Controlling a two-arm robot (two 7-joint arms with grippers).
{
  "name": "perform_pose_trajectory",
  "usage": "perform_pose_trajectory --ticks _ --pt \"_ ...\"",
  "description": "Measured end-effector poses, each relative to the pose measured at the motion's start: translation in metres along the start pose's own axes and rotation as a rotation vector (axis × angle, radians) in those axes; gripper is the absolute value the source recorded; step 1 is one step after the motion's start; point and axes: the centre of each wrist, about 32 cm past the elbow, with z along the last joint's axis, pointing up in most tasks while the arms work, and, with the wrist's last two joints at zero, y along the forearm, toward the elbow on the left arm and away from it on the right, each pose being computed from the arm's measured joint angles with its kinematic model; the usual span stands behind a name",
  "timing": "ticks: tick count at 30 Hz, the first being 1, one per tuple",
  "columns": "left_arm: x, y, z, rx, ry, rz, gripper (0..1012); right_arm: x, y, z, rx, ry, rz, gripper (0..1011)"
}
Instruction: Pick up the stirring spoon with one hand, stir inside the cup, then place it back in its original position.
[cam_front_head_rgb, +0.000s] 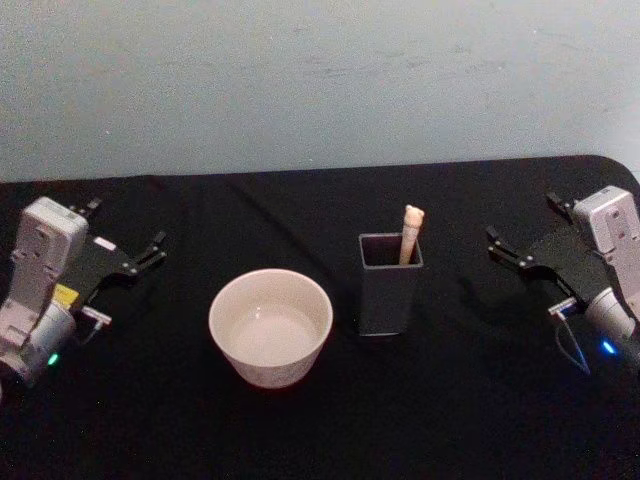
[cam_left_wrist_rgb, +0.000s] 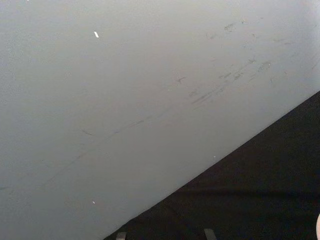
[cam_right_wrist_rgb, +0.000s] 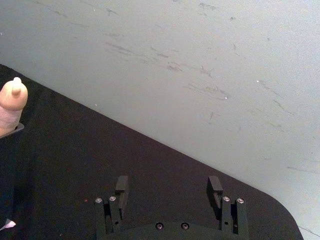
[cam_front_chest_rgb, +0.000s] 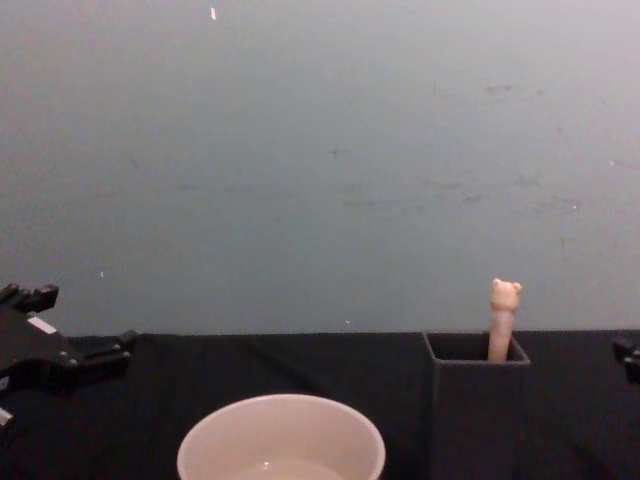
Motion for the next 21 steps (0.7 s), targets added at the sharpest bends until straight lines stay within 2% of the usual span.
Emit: perform_pose_trajectory --ticks 21 --pt "0.0000 0.0000 0.0000 0.000 0.000 0.000 1001 0.0000 0.0000 0.0000 0.000 0.000 0.000 1000"
